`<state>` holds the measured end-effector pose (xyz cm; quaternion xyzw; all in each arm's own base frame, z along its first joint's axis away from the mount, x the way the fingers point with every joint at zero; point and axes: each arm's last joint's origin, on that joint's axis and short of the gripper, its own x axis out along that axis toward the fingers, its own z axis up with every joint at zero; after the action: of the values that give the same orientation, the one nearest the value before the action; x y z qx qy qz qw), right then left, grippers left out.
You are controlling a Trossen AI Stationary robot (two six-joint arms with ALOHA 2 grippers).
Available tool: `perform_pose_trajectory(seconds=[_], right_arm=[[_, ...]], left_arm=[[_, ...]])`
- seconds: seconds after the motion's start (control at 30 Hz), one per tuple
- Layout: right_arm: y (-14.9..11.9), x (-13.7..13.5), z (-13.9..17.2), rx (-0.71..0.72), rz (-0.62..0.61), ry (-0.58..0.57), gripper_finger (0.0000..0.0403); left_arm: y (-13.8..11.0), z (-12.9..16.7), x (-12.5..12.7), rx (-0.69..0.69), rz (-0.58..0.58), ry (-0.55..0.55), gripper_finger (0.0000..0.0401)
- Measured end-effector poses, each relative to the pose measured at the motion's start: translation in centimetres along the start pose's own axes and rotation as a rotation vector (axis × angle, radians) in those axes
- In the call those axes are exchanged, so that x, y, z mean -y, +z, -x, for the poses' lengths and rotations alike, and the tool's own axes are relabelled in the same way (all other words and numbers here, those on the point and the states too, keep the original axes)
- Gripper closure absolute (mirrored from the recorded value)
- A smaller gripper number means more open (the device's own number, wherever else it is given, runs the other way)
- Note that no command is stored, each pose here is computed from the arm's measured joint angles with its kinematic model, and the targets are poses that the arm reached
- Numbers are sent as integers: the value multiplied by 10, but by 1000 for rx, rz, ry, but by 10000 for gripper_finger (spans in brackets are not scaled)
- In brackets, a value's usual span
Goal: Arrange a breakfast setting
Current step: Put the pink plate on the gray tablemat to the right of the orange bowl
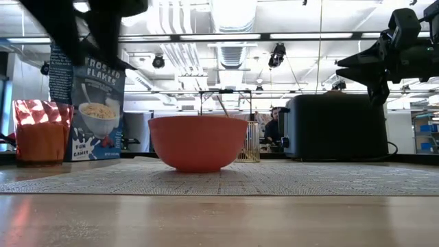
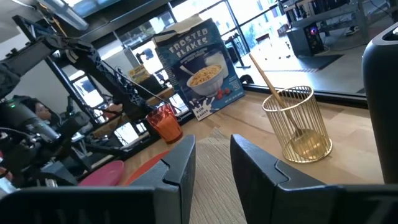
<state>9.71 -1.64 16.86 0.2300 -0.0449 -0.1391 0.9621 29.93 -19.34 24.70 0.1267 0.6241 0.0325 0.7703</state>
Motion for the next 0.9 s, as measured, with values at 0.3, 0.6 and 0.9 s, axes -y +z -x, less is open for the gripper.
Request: perform_pose_trajectory(seconds=[0.3, 0.6, 0.9], right_arm=[[0, 0, 0, 0, 0, 0, 312], [0, 0, 0, 0, 0, 0, 312], [0, 0, 0, 0, 0, 0, 312]], left_arm=[[-36, 20, 54, -56, 334, -80, 200], [-54, 12, 88, -188, 518, -121, 200], [-58, -24, 117, -262, 601, -60, 170]])
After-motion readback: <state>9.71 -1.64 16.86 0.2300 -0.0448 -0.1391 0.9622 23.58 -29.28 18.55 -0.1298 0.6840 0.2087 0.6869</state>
